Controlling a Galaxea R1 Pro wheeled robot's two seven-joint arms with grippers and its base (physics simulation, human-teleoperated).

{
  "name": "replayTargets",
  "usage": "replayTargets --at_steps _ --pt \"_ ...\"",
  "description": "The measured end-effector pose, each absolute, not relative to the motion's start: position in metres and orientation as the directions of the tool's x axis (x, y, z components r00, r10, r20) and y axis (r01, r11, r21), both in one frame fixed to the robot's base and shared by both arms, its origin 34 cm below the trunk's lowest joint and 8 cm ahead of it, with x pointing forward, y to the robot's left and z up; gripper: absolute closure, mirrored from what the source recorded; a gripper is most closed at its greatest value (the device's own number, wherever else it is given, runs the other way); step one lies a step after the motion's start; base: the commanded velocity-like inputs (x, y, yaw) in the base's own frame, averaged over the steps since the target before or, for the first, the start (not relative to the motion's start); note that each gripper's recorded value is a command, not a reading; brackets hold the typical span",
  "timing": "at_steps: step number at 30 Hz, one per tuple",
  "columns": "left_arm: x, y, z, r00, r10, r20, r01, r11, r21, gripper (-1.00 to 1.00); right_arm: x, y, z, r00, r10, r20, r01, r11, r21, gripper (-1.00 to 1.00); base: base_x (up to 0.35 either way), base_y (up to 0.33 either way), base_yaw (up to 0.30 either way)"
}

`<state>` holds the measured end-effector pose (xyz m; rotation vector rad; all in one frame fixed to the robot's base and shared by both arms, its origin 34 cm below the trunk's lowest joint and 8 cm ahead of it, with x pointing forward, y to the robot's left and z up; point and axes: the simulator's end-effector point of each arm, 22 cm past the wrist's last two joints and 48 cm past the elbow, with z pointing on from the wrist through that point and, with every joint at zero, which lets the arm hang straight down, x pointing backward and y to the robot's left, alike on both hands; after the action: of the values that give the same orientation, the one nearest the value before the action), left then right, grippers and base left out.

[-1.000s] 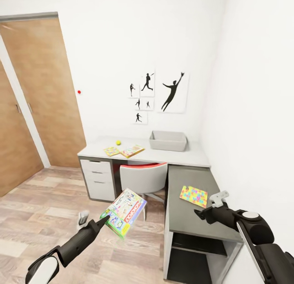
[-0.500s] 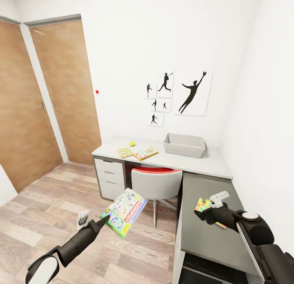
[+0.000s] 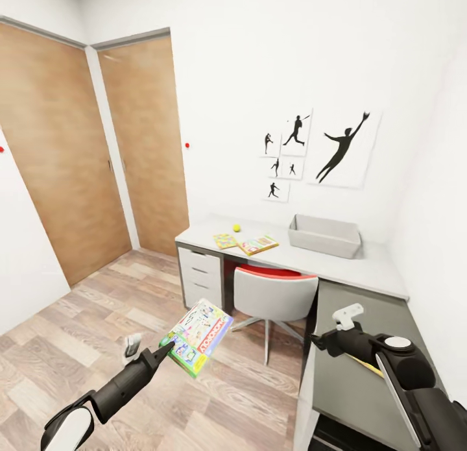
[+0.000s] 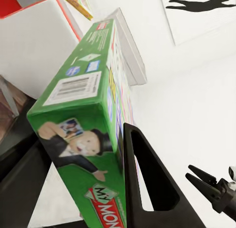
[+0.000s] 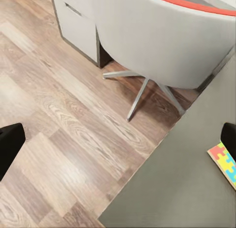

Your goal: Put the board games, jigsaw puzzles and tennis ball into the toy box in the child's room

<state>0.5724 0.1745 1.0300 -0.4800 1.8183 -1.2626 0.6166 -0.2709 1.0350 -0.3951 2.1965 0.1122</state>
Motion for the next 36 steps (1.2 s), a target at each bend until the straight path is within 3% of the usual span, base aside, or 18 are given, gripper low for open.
replayTargets --at_steps 21,36 --pt "0.5723 0.1744 1.0303 -0.567 -0.707 -0.424 0.151 0.417 -0.896 1.00 0.6165 -0.2719 1.0352 -0.566 -0.240 -0.789 -0.318 0.946 -0.060 -1.00 0.004 0.000 0.247" --pt "0.5719 0.1741 1.0305 -0.566 -0.706 -0.426 0.152 0.419 -0.895 1.00 0.6161 -0.2730 1.0360 -0.565 -0.239 -0.790 -0.318 0.946 -0.059 -1.00 0.296 0.000 0.011"
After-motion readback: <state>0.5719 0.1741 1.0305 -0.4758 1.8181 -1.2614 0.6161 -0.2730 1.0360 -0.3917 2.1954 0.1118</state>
